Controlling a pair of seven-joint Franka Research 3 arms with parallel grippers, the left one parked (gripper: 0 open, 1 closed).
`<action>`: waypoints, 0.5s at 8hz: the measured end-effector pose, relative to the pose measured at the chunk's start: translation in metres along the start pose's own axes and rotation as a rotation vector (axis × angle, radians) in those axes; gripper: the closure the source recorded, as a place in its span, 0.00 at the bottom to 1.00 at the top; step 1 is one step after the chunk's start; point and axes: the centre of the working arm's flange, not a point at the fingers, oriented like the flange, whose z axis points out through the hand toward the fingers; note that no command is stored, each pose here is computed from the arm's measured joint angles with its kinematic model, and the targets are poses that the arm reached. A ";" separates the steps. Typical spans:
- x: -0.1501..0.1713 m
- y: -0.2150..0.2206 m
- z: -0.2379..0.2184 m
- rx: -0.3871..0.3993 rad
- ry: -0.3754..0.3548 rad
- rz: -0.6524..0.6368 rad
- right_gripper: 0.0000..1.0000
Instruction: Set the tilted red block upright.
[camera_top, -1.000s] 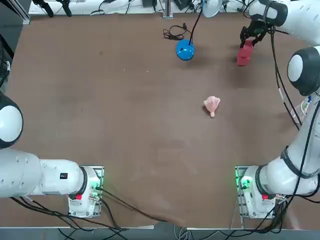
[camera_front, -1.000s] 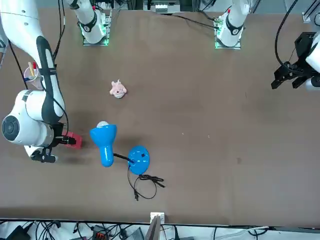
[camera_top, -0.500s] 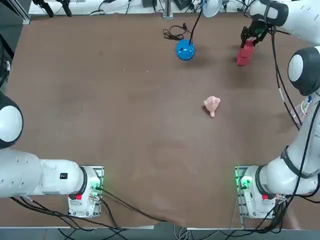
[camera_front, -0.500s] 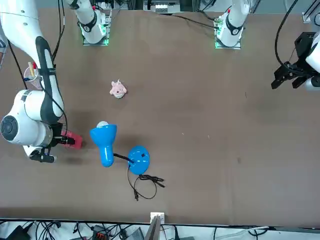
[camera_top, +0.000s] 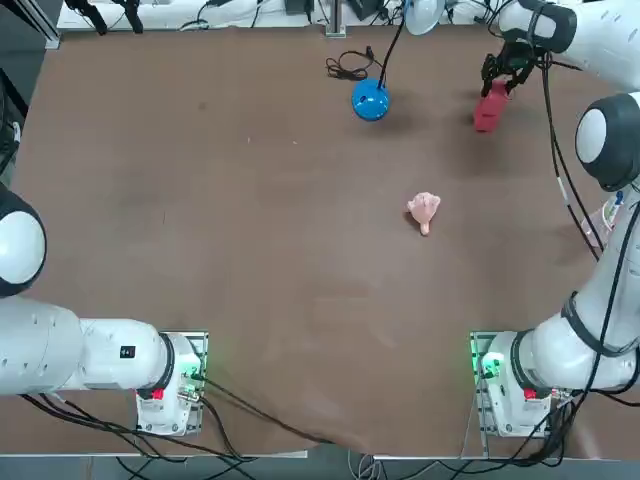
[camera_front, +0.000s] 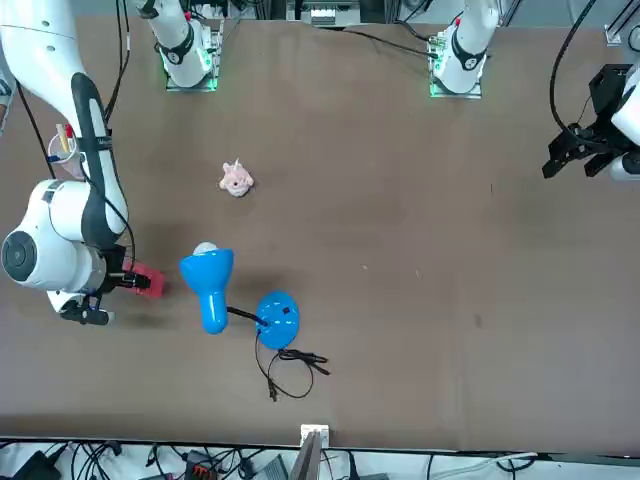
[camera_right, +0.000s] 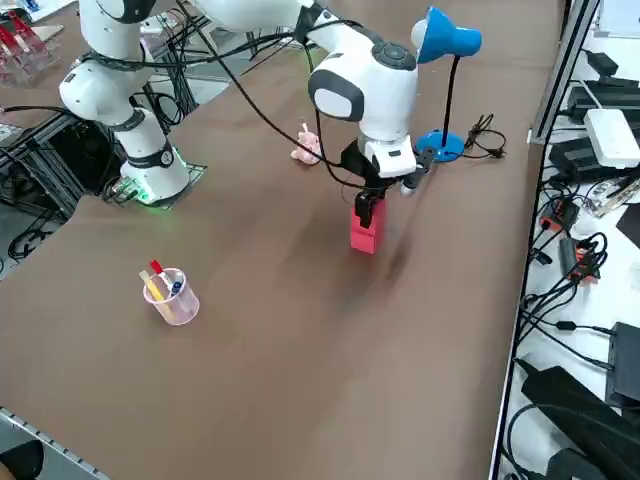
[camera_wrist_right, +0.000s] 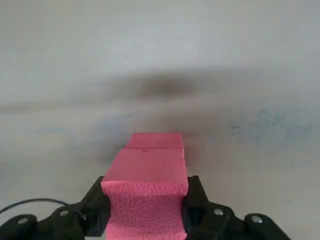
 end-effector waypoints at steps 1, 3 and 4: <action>0.000 0.000 0.000 0.000 -0.001 -0.001 0.28; -0.001 0.000 0.002 0.000 -0.004 -0.001 0.28; -0.001 0.000 0.004 -0.001 -0.008 -0.001 0.28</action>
